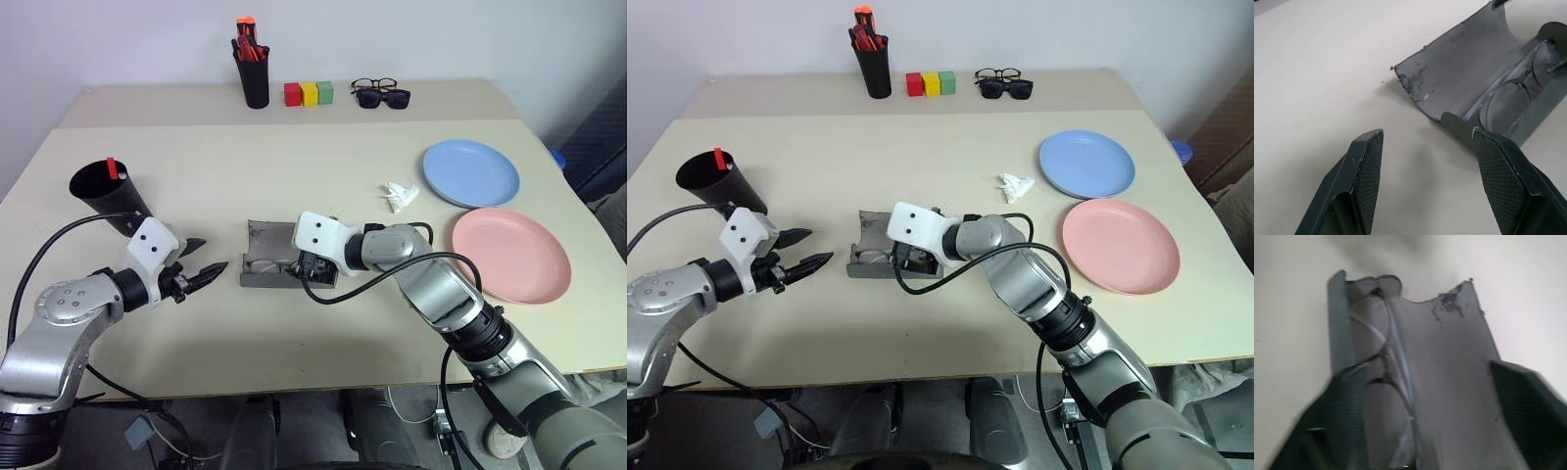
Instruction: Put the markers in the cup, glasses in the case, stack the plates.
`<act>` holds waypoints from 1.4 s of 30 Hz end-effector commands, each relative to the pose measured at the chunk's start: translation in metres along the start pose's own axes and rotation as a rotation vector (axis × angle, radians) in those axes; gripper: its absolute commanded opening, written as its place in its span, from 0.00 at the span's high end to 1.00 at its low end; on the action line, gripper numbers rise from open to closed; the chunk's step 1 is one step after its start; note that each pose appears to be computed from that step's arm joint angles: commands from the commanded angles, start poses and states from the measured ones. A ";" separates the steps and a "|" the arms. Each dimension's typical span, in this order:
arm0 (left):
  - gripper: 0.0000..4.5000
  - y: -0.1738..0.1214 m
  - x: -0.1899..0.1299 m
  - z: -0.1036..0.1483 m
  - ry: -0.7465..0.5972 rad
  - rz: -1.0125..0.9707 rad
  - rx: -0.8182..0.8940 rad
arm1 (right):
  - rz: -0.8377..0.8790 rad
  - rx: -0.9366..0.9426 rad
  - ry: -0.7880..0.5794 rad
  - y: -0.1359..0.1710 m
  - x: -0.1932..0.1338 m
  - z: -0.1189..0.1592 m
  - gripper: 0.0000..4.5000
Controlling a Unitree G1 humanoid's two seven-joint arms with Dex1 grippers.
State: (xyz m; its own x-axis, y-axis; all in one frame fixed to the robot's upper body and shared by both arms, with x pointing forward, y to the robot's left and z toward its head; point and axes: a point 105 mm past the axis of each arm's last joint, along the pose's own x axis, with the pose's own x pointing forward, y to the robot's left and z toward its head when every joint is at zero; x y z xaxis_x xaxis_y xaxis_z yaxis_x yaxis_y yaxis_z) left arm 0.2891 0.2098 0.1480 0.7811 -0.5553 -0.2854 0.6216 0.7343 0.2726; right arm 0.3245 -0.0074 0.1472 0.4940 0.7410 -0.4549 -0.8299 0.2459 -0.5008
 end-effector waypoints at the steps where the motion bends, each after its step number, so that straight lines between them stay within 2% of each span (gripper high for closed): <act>1: 0.34 0.011 0.005 0.024 -0.108 0.034 0.019 | -0.039 -0.023 -0.076 -0.008 -0.011 0.018 0.13; 4: 0.53 0.015 0.022 0.038 -0.157 0.008 -0.051 | -0.030 -0.040 -0.127 -0.009 -0.020 0.025 0.11; 6: 0.74 0.015 0.037 0.045 -0.162 -0.021 -0.045 | -0.022 -0.051 -0.155 -0.010 -0.028 0.028 0.11; 8: 0.99 0.016 0.061 0.047 -0.121 -0.033 -0.040 | -0.022 -0.071 -0.161 -0.013 -0.038 0.023 0.11; 10: 1.00 0.019 0.094 0.050 -0.062 -0.029 -0.016 | -0.043 -0.069 -0.160 -0.021 -0.054 0.013 0.11; 12: 1.00 0.021 0.117 0.052 -0.019 -0.034 -0.060 | -0.062 -0.045 -0.165 -0.026 -0.066 0.007 0.11; 16: 1.00 0.017 0.141 0.058 0.008 -0.096 -0.143 | -0.085 0.031 -0.186 -0.025 -0.087 -0.005 0.11; 20: 1.00 0.011 0.159 0.047 0.120 -0.173 -0.094 | -0.091 0.077 -0.165 -0.014 -0.101 -0.019 0.11; 27: 1.00 -0.004 0.152 0.036 0.217 -0.403 0.058 | -0.121 0.099 -0.169 -0.010 -0.103 -0.020 0.11; 31: 1.00 -0.009 0.140 0.031 0.225 -0.498 0.127 | -0.124 0.101 -0.173 -0.009 -0.101 -0.020 0.11; 42: 1.00 -0.035 0.098 0.046 0.103 -0.651 0.084 | -0.124 0.081 -0.158 -0.017 -0.094 -0.026 0.11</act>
State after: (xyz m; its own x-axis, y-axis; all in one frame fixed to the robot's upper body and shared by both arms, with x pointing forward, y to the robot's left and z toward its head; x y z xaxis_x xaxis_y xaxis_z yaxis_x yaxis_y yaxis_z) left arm 0.3538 0.1143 0.1378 0.2533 -0.8040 -0.5380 0.9638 0.2577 0.0687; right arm 0.2979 -0.0985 0.1667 0.5453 0.7835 -0.2980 -0.8084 0.3976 -0.4340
